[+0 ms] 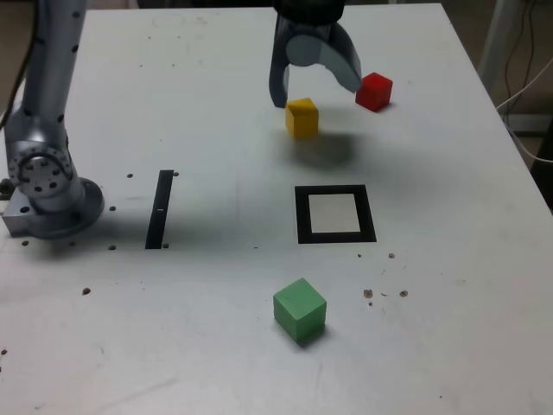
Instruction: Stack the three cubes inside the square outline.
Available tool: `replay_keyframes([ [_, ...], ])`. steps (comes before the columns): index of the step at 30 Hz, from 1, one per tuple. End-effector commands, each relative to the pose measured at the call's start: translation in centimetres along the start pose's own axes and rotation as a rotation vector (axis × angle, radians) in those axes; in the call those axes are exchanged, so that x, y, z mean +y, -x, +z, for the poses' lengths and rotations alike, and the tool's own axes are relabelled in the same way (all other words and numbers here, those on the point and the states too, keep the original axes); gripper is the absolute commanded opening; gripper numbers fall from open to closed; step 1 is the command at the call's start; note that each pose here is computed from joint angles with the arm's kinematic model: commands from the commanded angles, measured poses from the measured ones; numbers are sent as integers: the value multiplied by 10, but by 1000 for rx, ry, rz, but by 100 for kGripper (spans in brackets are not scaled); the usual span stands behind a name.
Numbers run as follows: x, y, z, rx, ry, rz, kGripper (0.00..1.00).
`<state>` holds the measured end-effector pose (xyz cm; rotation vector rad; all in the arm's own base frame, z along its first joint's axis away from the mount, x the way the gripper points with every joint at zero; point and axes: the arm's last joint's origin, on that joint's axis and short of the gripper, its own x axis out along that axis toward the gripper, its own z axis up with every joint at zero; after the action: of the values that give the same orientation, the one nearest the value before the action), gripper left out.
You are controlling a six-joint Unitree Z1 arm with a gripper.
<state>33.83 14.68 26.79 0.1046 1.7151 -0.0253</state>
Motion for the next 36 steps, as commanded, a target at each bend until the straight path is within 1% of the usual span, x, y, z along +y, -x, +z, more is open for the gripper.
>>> replay_keyframes([
  [1, 9, -1, 4, 3, -9, 3, 100],
  [4, 18, -1, 7, 8, -22, 11, 100],
  [7, 26, -1, 9, 10, -38, 26, 100],
  [13, 37, -1, 16, 1, -75, 58, 100],
  [20, 51, -5, 22, 2, -111, 68, 99],
  [24, 57, -5, 28, 3, -153, 86, 99],
  [29, 67, 0, 38, -9, -218, 112, 99],
  [36, 78, 1, 52, -32, -276, 123, 99],
])
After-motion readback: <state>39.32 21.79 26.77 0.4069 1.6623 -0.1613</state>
